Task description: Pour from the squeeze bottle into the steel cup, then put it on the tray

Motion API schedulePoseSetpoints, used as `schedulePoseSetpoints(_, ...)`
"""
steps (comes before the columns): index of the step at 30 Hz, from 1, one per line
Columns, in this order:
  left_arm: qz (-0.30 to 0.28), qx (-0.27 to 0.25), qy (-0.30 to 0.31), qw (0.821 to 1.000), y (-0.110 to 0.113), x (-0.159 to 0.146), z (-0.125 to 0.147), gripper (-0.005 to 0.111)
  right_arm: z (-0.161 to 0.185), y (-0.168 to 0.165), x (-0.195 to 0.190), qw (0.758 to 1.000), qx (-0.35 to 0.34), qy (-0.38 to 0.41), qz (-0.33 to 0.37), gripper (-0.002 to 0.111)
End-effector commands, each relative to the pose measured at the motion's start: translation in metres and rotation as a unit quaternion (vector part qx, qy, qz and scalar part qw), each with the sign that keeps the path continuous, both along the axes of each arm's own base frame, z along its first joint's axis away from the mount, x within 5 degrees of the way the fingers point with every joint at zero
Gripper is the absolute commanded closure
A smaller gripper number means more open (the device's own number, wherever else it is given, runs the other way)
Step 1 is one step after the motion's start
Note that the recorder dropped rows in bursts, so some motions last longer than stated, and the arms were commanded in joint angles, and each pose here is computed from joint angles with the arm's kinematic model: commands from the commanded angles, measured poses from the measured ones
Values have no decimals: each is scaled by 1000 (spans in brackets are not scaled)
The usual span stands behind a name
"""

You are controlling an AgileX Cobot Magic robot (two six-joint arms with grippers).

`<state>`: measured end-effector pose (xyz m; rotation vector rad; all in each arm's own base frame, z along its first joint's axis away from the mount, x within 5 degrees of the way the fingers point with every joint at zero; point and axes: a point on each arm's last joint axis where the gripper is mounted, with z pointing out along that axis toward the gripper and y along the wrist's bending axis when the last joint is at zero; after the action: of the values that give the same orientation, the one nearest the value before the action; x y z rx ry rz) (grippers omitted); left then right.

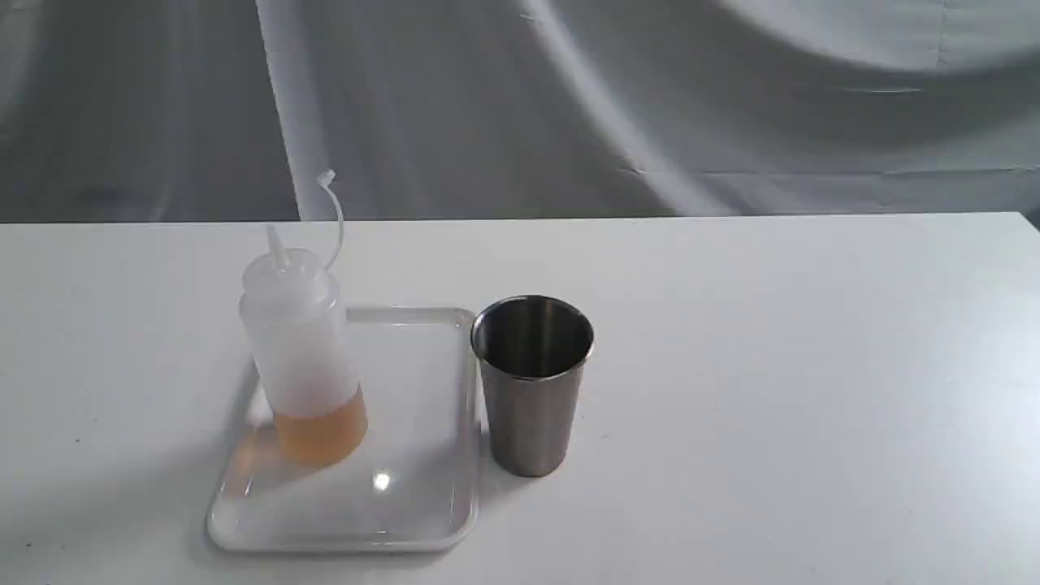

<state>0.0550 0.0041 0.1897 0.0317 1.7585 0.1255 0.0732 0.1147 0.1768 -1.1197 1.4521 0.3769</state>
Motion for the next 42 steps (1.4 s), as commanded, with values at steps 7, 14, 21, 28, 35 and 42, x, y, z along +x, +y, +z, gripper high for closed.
schedulePoseSetpoints(7,1,1,-4,1000,0,0,-1,98,10,-13,-5,999,36,15,-7,108)
schedulePoseSetpoints(14,1,1,-4,1000,0,0,-1,98,12,-32,0,999,-4,-15,-44,108)
schedulePoseSetpoints(21,1,1,-4,1000,0,0,-1,98,17,-56,5,990,-33,-69,-122,108)
schedulePoseSetpoints(28,1,1,-4,1000,0,0,-1,98,17,-76,5,974,-42,-62,-214,108)
schedulePoseSetpoints(35,1,1,-4,1000,0,0,-1,98,11,-94,1,950,-75,-40,-300,108)
schedulePoseSetpoints(42,1,1,-4,1000,0,0,-1,98,8,-106,-9,929,-96,-43,-354,108)
